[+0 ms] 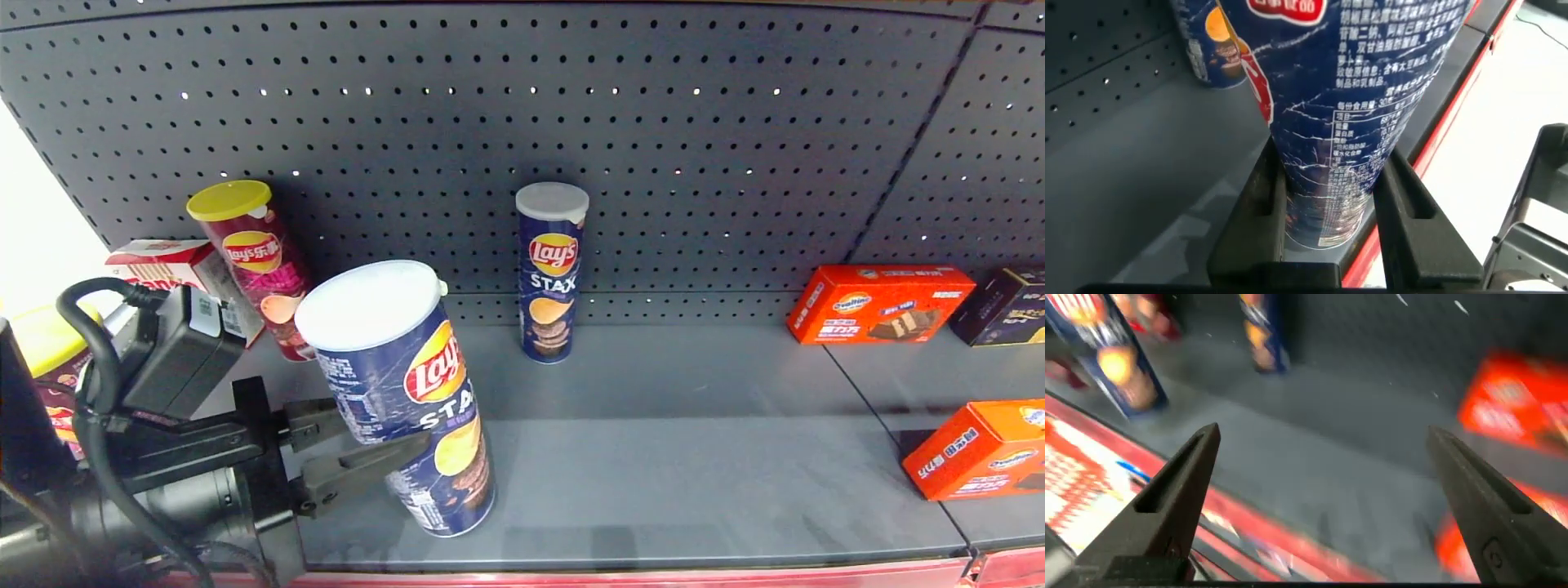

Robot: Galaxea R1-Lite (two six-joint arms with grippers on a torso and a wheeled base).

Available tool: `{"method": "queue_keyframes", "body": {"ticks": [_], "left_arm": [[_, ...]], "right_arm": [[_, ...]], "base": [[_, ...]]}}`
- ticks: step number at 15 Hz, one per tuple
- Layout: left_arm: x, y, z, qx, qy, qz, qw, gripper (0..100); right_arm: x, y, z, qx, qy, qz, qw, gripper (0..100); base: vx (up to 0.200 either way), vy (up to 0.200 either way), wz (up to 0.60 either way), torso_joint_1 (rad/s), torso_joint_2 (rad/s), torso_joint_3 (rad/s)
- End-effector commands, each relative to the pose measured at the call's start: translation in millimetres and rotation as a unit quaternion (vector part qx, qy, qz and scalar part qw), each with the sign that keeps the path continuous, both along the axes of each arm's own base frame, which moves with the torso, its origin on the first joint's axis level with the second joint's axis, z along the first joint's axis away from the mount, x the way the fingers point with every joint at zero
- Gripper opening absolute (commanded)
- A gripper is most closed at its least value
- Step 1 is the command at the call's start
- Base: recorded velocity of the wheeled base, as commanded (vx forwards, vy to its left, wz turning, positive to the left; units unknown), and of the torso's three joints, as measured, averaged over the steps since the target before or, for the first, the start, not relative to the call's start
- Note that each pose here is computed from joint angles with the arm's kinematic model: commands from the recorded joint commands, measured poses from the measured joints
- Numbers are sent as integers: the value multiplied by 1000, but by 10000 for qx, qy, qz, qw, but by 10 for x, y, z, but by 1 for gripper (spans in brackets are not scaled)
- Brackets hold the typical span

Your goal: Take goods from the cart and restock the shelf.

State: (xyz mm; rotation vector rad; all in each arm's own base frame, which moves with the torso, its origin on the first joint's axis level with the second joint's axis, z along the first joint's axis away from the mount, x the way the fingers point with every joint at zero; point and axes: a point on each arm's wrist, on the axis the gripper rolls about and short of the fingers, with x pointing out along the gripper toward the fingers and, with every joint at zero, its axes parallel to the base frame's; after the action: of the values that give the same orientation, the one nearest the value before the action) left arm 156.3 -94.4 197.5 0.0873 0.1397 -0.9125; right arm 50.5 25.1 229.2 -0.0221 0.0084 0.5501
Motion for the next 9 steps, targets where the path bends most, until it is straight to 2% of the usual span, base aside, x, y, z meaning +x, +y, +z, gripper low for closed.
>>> {"method": "queue_keyframes", "body": {"ticks": [1, 4, 6, 9], "left_arm": [[-58, 67, 20, -62, -49, 48, 10000, 0], [-41, 96, 40, -97, -71, 58, 9999, 0], [-37, 97, 39, -92, -77, 65, 9999, 0], [-31, 97, 29, -87, -50, 74, 9999, 0]], "right_arm": [[552, 325, 195, -113, 277, 509, 9983, 100], [918, 492, 372, -129, 301, 486, 9983, 100], [1154, 623, 348, -302, 445, 585, 9968, 100], [1456, 726, 238, -279, 471, 952, 9940, 100]], "base": [[0, 0, 0, 0, 0, 0], [0, 0, 0, 0, 0, 0], [0, 0, 0, 0, 0, 0], [0, 0, 0, 0, 0, 0]]}}
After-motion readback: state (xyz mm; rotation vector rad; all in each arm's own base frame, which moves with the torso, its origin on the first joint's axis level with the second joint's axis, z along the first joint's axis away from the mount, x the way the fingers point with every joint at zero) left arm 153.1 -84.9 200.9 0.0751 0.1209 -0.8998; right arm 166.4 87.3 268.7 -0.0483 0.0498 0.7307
